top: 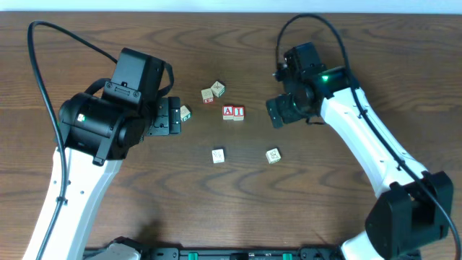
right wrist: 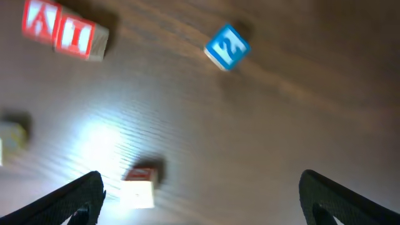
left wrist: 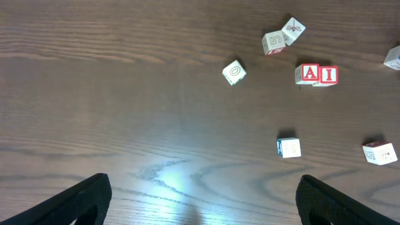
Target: Spell out Ai2
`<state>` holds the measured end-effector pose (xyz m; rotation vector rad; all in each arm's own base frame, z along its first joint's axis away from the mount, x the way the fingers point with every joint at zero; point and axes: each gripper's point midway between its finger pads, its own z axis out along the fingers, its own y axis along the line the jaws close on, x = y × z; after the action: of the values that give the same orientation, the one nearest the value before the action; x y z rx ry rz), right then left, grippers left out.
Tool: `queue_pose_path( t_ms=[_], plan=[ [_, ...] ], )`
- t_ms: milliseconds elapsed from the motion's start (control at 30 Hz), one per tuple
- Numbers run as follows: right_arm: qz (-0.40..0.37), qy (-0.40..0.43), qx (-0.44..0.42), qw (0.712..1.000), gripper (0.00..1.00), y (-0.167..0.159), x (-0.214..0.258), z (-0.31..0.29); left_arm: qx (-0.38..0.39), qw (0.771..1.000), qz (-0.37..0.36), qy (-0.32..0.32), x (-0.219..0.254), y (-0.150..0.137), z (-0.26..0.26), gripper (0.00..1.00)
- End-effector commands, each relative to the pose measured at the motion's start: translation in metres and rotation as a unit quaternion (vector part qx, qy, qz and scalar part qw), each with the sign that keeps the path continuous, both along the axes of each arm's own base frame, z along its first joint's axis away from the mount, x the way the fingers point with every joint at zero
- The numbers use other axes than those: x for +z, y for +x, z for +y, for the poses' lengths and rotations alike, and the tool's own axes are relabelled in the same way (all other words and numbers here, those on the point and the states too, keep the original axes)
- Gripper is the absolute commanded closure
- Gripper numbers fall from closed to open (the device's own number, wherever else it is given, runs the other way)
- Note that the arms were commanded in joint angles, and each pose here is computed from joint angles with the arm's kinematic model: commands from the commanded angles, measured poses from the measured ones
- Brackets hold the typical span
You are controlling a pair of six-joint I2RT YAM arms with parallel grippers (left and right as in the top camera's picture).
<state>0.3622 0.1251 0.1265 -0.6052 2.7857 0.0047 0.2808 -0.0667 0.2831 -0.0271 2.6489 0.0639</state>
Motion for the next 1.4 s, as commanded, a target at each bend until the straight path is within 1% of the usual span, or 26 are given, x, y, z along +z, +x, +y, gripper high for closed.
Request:
queue_pose_path(
  t_ms=[0, 100, 133, 300, 367, 567, 700, 900, 1033, 1367],
  plan=[
    [-0.017, -0.034, 0.173, 0.984, 0.01, 0.009, 0.002, -0.003, 0.000, 1.000, 0.001, -0.004, 0.001, -0.004, 0.000, 0.05],
    [-0.017, -0.031, 0.237, 0.971, 0.01, 0.012, -0.002, -0.008, 0.000, 1.000, 0.000, -0.004, 0.001, -0.003, 0.000, 0.04],
    [-0.015, -0.035, 0.243, 0.969, 0.01, 0.014, -0.005, -0.013, 0.000, 1.000, 0.000, -0.004, 0.001, -0.003, 0.000, 0.05],
    [-0.003, -0.043, 0.226, 0.973, 0.01, 0.030, -0.026, -0.040, 0.001, 1.000, -0.003, -0.005, 0.002, -0.002, 0.000, 0.05],
    [0.009, -0.038, 0.236, 0.971, 0.01, 0.031, -0.038, -0.043, 0.001, 1.000, -0.005, -0.006, 0.002, -0.001, -0.001, 0.05],
    [0.036, -0.037, 0.271, 0.961, 0.01, 0.033, -0.071, -0.037, 0.001, 1.000, -0.007, -0.007, 0.002, 0.000, -0.001, 0.05],
    [0.036, -0.021, 0.295, 0.955, 0.01, 0.038, -0.088, -0.026, 0.001, 1.000, -0.007, -0.007, 0.002, 0.000, -0.001, 0.05],
    [0.012, -0.004, 0.304, 0.952, 0.01, 0.049, -0.091, -0.017, 0.001, 1.000, -0.007, -0.007, 0.002, 0.000, -0.001, 0.05],
    [-0.009, 0.037, 0.322, 0.946, 0.01, 0.052, -0.086, -0.001, 0.001, 1.000, -0.007, -0.007, 0.002, 0.000, -0.001, 0.05],
    [-0.032, 0.038, 0.324, 0.945, 0.01, 0.063, -0.086, 0.003, 0.002, 1.000, -0.008, -0.004, 0.003, 0.000, 0.000, 0.05]
  ],
)
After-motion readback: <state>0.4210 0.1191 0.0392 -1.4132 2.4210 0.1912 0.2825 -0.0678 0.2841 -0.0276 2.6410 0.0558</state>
